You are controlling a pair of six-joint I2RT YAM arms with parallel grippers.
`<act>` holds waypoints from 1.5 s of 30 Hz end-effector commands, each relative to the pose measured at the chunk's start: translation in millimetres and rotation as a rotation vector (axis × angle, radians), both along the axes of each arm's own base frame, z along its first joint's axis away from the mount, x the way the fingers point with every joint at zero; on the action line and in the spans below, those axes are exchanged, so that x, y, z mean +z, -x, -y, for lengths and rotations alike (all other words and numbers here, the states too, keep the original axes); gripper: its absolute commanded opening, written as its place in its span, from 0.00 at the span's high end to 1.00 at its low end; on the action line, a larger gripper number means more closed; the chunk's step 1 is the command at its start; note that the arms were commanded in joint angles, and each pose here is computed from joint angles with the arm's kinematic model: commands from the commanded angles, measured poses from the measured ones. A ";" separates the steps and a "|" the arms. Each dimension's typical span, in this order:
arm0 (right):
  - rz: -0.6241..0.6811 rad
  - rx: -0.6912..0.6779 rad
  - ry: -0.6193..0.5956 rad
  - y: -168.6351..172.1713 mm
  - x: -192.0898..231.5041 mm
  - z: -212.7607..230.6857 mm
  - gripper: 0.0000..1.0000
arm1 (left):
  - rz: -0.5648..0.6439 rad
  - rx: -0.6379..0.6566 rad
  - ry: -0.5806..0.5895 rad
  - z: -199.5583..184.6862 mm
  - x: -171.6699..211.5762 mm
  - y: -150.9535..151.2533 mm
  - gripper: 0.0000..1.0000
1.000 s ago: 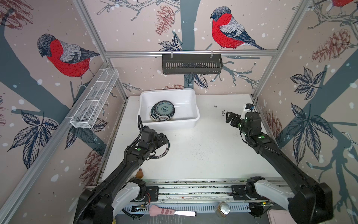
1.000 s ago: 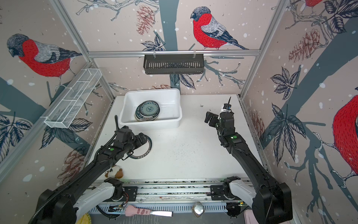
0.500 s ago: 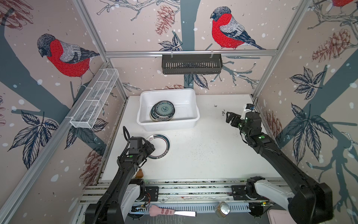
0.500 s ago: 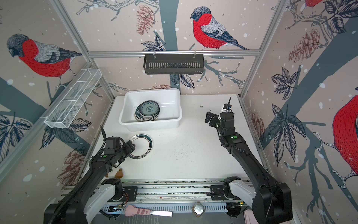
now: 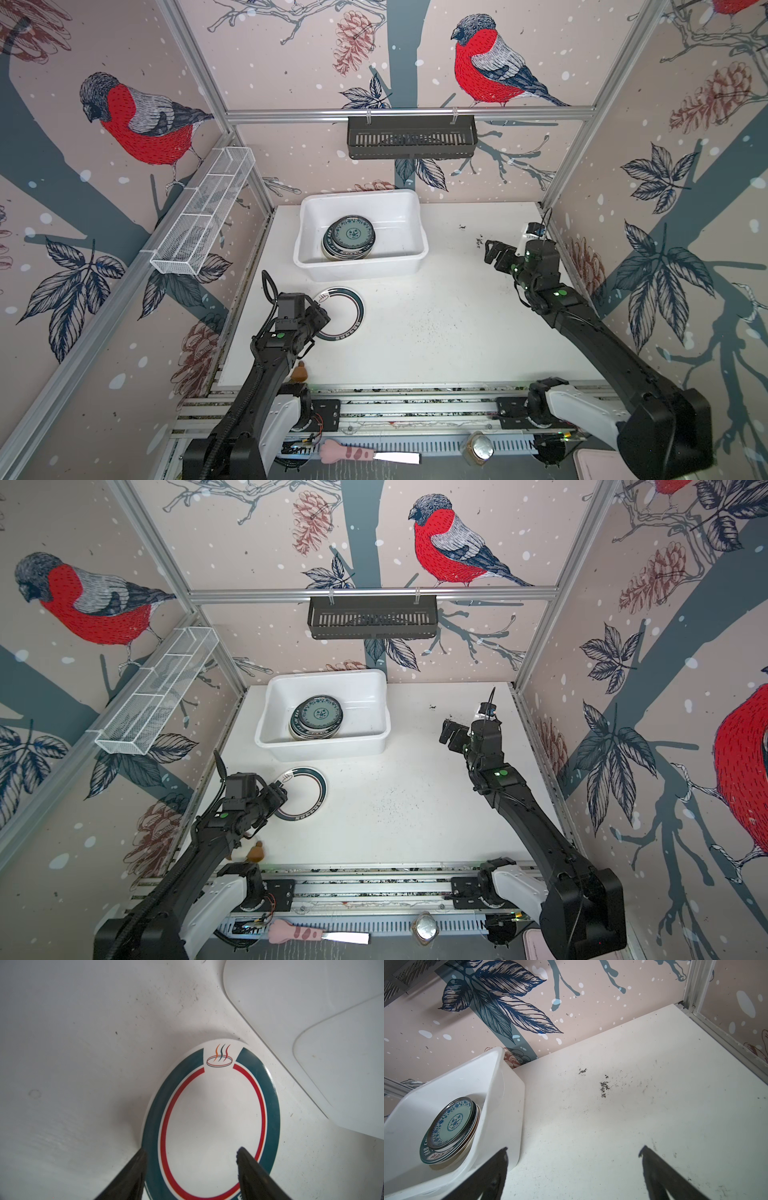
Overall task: Place the plates into the plastic bin on the countertop
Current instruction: 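Lower the left gripper onto the white plate's rim and grasp it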
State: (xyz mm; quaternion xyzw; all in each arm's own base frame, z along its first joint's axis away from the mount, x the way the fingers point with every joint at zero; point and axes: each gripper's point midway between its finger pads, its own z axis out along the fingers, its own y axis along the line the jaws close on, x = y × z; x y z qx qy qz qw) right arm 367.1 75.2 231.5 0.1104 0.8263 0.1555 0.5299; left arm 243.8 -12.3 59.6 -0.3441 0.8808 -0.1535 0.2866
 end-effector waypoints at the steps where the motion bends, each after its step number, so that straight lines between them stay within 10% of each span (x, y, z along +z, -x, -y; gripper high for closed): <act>1: 0.015 0.000 -0.015 -2.2 4.7 -0.8 0.01 | -0.023 0.039 -0.063 -13.0 -1.6 2.5 0.33; 45: 0.010 -0.003 -0.004 -0.7 1.9 -0.7 0.01 | -0.080 -0.160 -0.035 10.5 -44.3 -17.1 0.67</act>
